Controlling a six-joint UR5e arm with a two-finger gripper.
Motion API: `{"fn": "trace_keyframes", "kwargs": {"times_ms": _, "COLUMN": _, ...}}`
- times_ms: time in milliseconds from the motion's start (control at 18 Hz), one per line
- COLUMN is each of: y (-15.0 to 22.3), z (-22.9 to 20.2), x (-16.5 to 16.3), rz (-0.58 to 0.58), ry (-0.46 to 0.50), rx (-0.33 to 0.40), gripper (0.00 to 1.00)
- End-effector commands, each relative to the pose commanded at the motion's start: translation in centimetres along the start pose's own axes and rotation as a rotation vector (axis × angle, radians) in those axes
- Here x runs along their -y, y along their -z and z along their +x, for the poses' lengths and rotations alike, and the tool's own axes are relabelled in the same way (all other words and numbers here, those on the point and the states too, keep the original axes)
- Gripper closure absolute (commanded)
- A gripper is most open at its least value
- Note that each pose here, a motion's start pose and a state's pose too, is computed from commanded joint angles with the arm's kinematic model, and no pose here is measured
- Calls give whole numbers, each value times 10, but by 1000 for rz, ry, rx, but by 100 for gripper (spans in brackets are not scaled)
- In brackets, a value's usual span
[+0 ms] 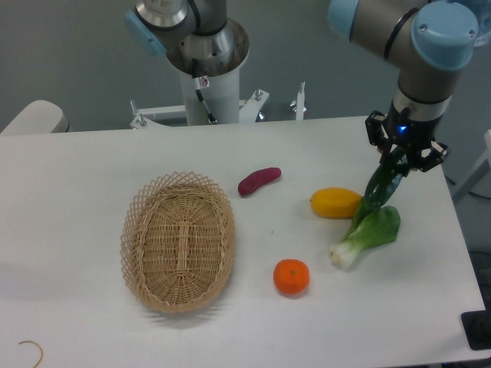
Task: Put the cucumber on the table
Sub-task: 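Lift the green cucumber held in the gripper off the bok choy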
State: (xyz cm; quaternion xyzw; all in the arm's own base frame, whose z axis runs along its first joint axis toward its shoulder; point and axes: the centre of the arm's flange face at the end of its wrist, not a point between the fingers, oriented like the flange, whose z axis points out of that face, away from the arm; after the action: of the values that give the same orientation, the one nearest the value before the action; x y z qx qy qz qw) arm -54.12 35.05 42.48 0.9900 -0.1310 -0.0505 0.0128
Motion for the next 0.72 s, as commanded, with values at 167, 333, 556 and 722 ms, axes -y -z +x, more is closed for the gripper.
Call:
{"fn": "trace_keyframes", "kwargs": {"times_ms": 167, "y": -1, "z": 1, "x": 0, "rz": 1, "ry": 0, "rx": -3, "gripper": 78}}
{"fn": "trace_keyframes", "kwargs": {"times_ms": 333, "y": -7, "z": 1, "x": 1, "rz": 0, "ry": 7, "rx": -12, "gripper": 78}}
{"fn": "trace_keyframes", "kwargs": {"times_ms": 556, "y": -19, "z": -1, "x": 5, "rz": -6, "ry": 46, "rx": -28, "gripper": 78}}
{"fn": "trace_keyframes", "kwargs": {"times_ms": 722, "y": -34, "z": 0, "x": 21, "rz": -5, "ry": 73, "rx": -18, "gripper": 78}}
